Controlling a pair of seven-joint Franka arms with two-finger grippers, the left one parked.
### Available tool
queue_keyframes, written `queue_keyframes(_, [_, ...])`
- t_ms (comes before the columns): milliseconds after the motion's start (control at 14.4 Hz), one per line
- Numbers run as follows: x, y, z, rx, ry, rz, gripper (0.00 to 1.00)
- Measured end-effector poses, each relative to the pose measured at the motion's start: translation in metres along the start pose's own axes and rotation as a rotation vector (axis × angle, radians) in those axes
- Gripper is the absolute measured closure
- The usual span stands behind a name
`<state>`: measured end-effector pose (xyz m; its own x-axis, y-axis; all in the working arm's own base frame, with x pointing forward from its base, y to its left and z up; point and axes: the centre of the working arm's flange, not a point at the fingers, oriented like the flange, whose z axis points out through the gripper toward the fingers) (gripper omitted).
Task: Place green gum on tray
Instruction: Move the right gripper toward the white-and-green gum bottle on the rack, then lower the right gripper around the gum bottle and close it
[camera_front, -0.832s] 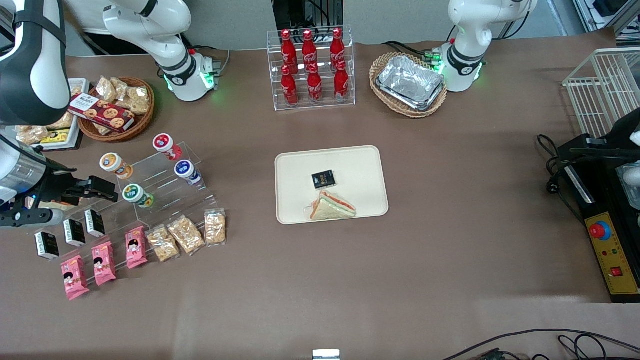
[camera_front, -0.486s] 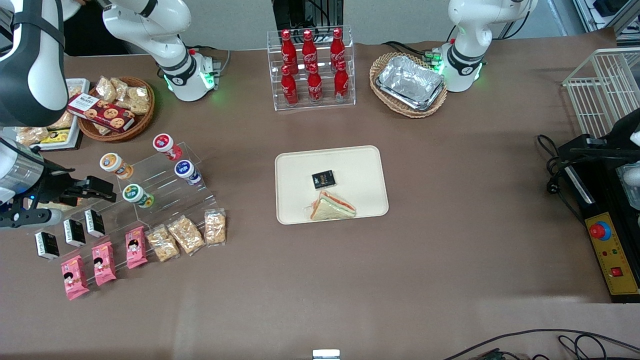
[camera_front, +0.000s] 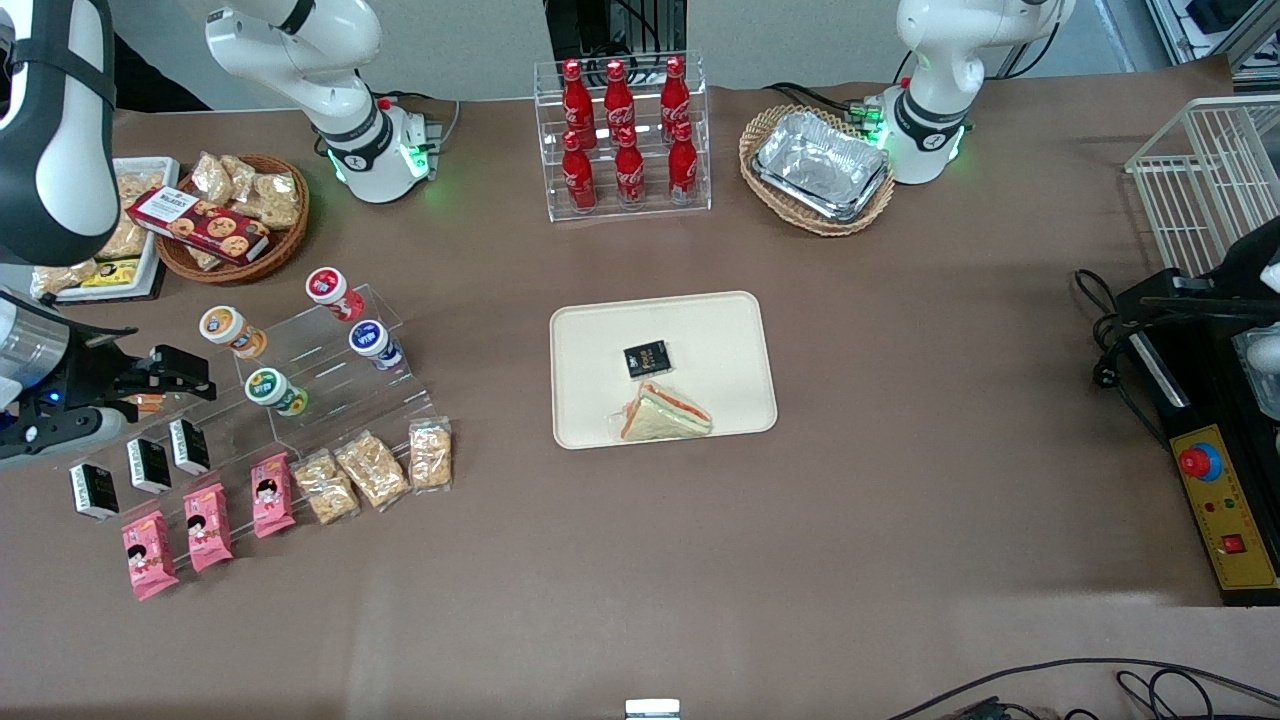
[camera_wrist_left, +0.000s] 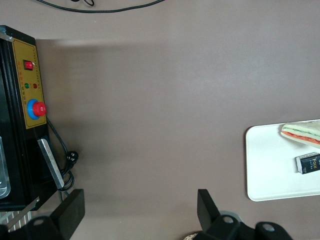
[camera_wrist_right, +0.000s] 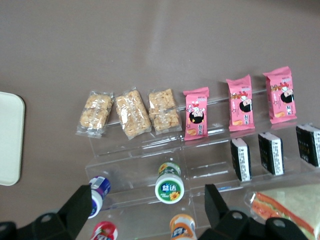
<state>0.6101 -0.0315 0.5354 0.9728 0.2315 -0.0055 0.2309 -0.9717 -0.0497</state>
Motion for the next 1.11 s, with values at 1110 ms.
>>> queue_keyframes(1110, [-0.081, 0.010, 0.154, -0.039, 0.099, -0.181, 0.00])
